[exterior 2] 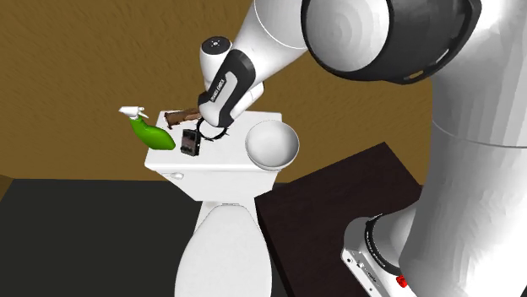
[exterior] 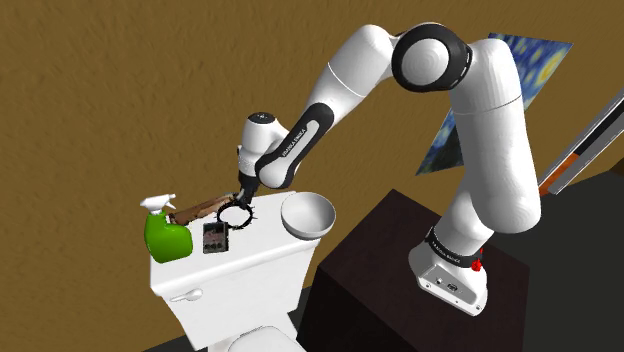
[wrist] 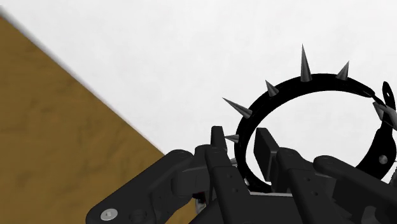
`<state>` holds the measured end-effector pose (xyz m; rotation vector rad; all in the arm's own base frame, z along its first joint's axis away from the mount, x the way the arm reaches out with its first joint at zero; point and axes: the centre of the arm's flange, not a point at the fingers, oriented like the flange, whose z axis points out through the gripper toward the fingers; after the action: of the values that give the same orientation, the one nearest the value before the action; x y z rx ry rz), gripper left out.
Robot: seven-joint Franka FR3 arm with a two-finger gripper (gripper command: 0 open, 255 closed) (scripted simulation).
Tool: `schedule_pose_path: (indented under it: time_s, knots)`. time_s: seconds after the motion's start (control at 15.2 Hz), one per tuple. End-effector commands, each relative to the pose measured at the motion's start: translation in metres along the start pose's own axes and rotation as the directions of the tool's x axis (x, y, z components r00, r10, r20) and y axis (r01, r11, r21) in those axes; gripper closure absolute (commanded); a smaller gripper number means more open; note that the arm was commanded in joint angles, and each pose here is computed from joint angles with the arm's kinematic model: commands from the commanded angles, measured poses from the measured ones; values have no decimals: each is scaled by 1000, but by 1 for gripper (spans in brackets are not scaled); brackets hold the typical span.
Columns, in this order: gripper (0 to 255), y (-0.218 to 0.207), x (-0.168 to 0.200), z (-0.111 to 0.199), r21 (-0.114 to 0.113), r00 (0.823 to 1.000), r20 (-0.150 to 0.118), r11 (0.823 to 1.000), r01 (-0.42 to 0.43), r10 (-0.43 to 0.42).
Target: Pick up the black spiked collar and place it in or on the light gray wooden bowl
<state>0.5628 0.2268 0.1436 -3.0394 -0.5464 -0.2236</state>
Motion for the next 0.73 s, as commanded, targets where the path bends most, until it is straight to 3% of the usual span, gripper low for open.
schedule_pose_path:
  time_s: [0.0, 0.66]
  knots:
    - [255, 0, 1, -10, 0, 1000, 0, 1000, 0, 0]
    - [255, -1, 9, -62, 0, 1000, 0, 1000, 0, 0]
